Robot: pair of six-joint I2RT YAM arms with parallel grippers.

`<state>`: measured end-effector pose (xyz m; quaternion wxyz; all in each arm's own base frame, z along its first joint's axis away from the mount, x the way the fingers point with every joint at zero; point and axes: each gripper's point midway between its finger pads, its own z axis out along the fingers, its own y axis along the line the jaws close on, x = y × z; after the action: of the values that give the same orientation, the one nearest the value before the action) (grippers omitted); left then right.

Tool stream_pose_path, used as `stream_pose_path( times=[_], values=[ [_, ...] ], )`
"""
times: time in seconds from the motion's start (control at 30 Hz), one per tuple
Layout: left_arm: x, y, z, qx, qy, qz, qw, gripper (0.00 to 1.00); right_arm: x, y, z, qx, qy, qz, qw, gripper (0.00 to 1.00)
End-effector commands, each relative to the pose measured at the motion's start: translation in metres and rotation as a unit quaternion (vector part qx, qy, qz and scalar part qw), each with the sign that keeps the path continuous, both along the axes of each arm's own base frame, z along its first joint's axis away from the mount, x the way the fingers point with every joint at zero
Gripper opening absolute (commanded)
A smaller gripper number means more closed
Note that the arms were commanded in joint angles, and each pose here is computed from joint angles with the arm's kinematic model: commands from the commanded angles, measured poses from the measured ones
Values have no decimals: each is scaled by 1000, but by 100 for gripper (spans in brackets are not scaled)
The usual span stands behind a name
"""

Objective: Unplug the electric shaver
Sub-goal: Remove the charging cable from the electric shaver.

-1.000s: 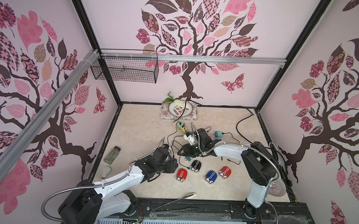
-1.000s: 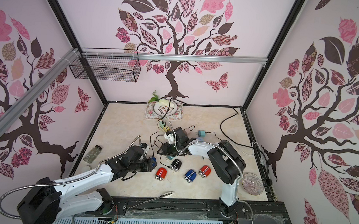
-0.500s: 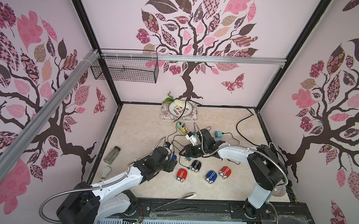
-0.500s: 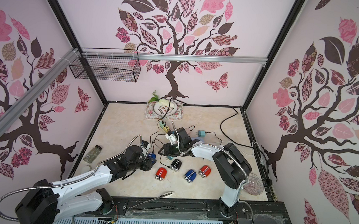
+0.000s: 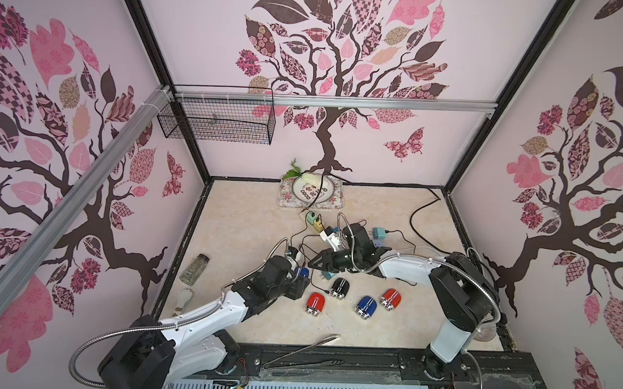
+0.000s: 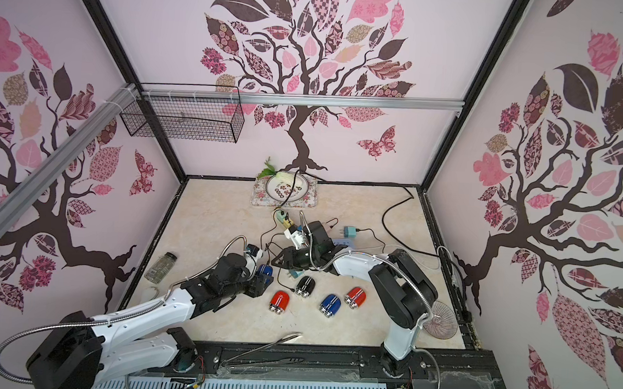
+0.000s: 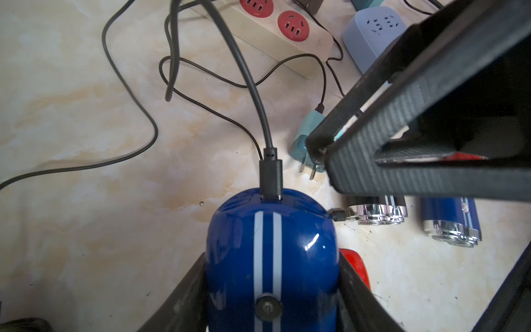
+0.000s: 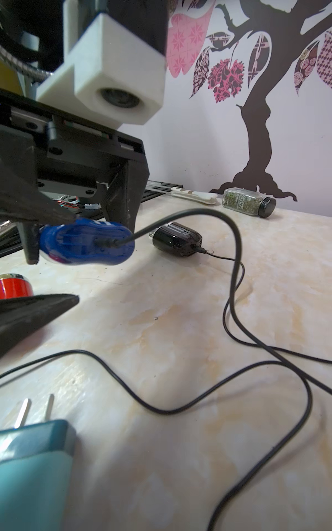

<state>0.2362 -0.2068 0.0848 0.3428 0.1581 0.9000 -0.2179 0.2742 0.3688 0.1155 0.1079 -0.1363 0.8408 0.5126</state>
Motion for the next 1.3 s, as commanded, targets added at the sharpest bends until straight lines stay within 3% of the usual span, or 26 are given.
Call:
stream_pose_path(
  times=[0.0,1.27],
  values=[
    [2,-4,8,-23,-21,-8,999,0,3,9,32,37,-28,9,999,41],
    [-1,-6,16,-42,-29,-11,999,0,2,30,24,37,-20,27,999,25]
  ],
)
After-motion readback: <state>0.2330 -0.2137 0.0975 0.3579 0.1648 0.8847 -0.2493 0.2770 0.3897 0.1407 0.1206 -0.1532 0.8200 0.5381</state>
